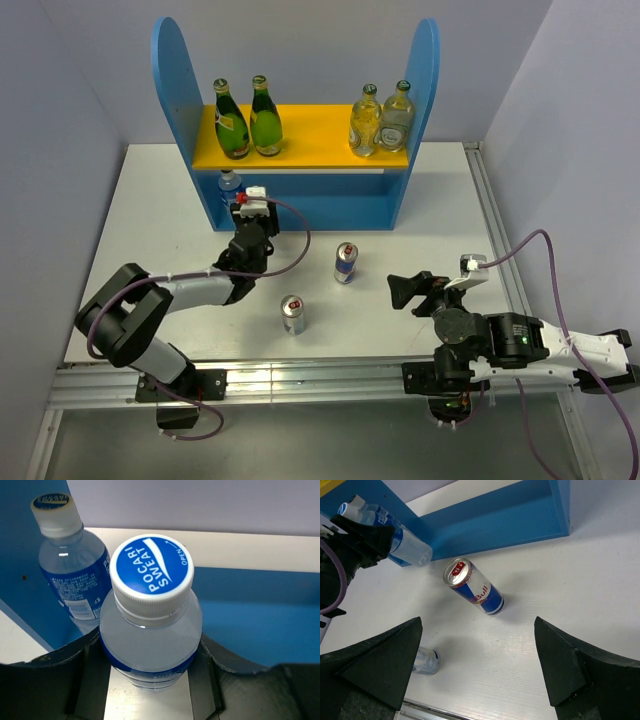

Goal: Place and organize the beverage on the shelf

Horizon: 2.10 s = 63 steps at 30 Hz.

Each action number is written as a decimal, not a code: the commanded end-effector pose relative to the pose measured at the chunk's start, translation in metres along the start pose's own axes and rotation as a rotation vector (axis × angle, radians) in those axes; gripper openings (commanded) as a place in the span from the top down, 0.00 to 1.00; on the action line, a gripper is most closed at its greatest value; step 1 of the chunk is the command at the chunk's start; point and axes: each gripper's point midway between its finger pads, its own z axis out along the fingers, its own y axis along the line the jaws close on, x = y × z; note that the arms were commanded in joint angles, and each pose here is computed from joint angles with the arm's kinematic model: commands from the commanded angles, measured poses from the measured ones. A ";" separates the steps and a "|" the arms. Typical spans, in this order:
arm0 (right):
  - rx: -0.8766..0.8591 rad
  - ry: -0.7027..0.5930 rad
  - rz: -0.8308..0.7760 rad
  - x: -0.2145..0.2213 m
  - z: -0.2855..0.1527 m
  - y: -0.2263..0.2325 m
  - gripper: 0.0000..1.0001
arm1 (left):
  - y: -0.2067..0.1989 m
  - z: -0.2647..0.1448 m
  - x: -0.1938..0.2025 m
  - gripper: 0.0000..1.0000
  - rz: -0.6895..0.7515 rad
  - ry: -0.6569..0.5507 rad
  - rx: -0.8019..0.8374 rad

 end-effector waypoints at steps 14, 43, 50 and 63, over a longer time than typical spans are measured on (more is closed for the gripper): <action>-0.003 -0.024 0.027 -0.005 0.000 0.001 0.00 | 0.009 0.050 -0.061 1.00 -0.178 -0.271 -0.102; -0.001 -0.025 0.035 -0.005 0.000 0.000 0.00 | 0.007 0.071 -0.048 0.06 -0.171 -0.196 -0.090; -0.001 -0.025 0.035 -0.005 0.000 0.000 0.00 | 0.012 0.061 -0.054 0.01 -0.183 -0.175 -0.091; -0.004 -0.029 0.043 -0.007 0.000 0.000 0.00 | -0.006 -0.020 -0.044 0.01 -0.151 0.039 -0.016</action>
